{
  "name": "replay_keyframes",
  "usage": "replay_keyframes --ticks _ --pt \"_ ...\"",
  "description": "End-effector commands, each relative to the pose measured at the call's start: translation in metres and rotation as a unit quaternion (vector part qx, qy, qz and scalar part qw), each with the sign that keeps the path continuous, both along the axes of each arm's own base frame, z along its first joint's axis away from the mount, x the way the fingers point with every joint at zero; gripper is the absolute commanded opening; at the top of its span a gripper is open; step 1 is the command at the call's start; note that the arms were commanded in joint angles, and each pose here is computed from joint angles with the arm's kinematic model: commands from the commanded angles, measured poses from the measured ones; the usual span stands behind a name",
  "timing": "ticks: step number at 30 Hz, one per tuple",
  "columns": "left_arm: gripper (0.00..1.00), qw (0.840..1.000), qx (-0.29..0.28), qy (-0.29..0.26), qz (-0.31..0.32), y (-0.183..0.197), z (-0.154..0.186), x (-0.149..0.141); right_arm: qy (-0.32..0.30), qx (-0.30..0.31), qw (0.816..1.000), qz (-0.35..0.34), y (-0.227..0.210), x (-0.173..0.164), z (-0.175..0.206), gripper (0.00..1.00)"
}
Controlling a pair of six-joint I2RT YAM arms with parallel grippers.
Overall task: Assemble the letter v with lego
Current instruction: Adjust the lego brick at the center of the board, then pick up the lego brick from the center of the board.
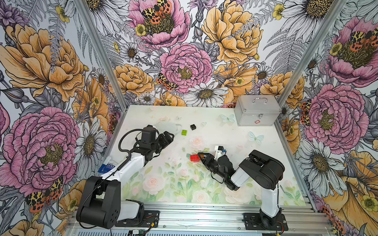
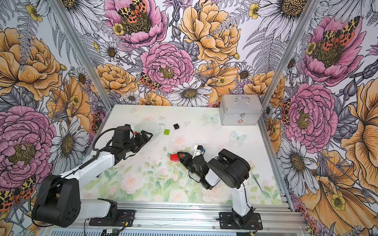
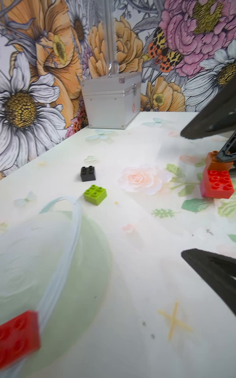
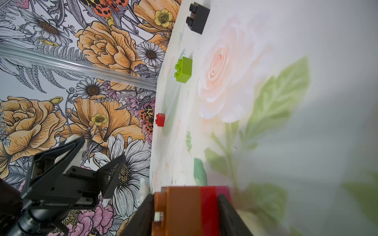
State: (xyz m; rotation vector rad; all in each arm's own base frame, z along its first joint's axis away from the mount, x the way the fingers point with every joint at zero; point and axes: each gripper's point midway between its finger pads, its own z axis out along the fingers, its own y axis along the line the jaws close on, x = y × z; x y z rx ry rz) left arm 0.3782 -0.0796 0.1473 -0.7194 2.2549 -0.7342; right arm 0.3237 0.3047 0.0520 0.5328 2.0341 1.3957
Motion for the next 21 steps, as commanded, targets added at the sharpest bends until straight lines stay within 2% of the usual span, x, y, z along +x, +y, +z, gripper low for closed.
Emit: replay_keyframes --ticks 1,4,8,10,12,15,18,21 --pt "0.83 0.986 0.102 0.133 0.019 0.059 -0.037 -0.022 -0.002 -0.027 1.000 -0.005 -0.007 -0.002 -0.009 0.41" --pt "0.79 0.973 0.152 0.170 0.032 0.093 -0.042 -0.003 0.000 -0.028 1.000 -0.004 -0.007 -0.004 -0.010 0.41" --pt "0.77 0.963 0.205 0.175 -0.021 0.104 -0.052 0.032 0.001 -0.027 1.000 -0.001 -0.006 -0.004 -0.011 0.41" --pt "0.77 0.959 0.210 0.179 -0.060 0.099 -0.061 0.048 0.000 -0.027 1.000 0.001 -0.005 -0.004 -0.010 0.41" --pt "0.75 0.951 0.216 0.207 -0.075 0.100 -0.086 0.057 0.001 -0.027 1.000 0.002 -0.004 -0.003 -0.011 0.41" --pt "0.71 0.947 0.194 0.247 -0.062 0.102 -0.107 0.063 0.001 -0.027 1.000 0.004 -0.003 -0.003 -0.011 0.41" --pt "0.68 0.951 0.167 0.257 -0.029 0.098 -0.113 0.071 -0.001 -0.027 1.000 0.003 -0.004 -0.002 -0.010 0.41" --pt "0.70 0.953 0.165 0.255 -0.002 0.094 -0.109 0.078 -0.004 -0.026 1.000 0.006 -0.002 -0.002 -0.008 0.40"
